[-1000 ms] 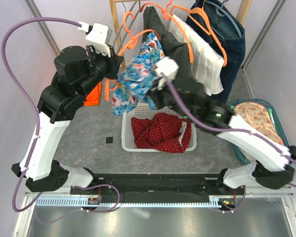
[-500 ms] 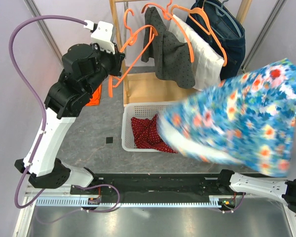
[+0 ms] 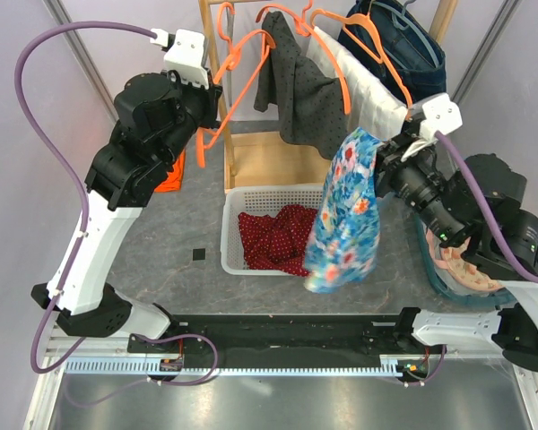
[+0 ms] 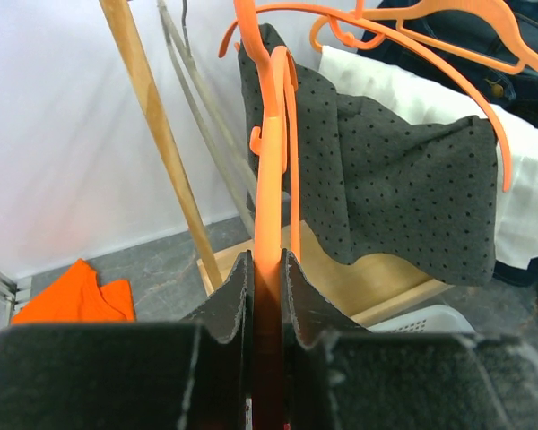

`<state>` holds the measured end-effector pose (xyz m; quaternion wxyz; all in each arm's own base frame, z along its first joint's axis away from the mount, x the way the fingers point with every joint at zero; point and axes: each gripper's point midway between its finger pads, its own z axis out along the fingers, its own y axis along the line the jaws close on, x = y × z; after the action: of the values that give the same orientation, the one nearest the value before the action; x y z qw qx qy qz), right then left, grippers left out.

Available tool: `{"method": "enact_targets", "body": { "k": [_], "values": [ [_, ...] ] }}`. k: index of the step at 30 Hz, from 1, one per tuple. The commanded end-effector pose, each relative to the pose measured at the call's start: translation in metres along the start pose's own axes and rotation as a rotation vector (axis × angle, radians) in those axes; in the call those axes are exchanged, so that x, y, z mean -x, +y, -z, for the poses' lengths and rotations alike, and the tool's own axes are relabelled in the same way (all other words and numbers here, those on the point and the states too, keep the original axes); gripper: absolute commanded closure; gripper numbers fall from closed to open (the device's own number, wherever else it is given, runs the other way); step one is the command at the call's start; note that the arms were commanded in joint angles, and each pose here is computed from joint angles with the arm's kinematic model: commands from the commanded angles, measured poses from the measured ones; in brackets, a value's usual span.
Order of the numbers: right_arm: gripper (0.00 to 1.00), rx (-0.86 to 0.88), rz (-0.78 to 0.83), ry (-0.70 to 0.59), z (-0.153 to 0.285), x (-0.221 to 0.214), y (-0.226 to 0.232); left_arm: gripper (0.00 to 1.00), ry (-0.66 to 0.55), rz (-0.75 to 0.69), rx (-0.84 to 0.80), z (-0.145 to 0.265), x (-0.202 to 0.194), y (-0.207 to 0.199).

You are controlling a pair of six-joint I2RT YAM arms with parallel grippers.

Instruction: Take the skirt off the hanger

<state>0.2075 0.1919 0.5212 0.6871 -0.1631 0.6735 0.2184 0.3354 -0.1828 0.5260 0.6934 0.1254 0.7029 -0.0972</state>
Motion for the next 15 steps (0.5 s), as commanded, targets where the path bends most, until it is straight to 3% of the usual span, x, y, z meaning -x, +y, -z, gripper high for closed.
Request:
{"method": "enact_targets", "body": {
  "k": [1, 15],
  "values": [
    [1.00, 0.031, -0.090, -0.133, 0.021, 0.044, -0.004, 0.98, -0.111, -0.004, 0.058, 0.015, 0.035, 0.018],
    [1.00, 0.131, -0.068, -0.089, -0.033, 0.035, 0.044, 0.98, -0.145, -0.076, 0.153, 0.043, 0.036, 0.046]
  ]
}}
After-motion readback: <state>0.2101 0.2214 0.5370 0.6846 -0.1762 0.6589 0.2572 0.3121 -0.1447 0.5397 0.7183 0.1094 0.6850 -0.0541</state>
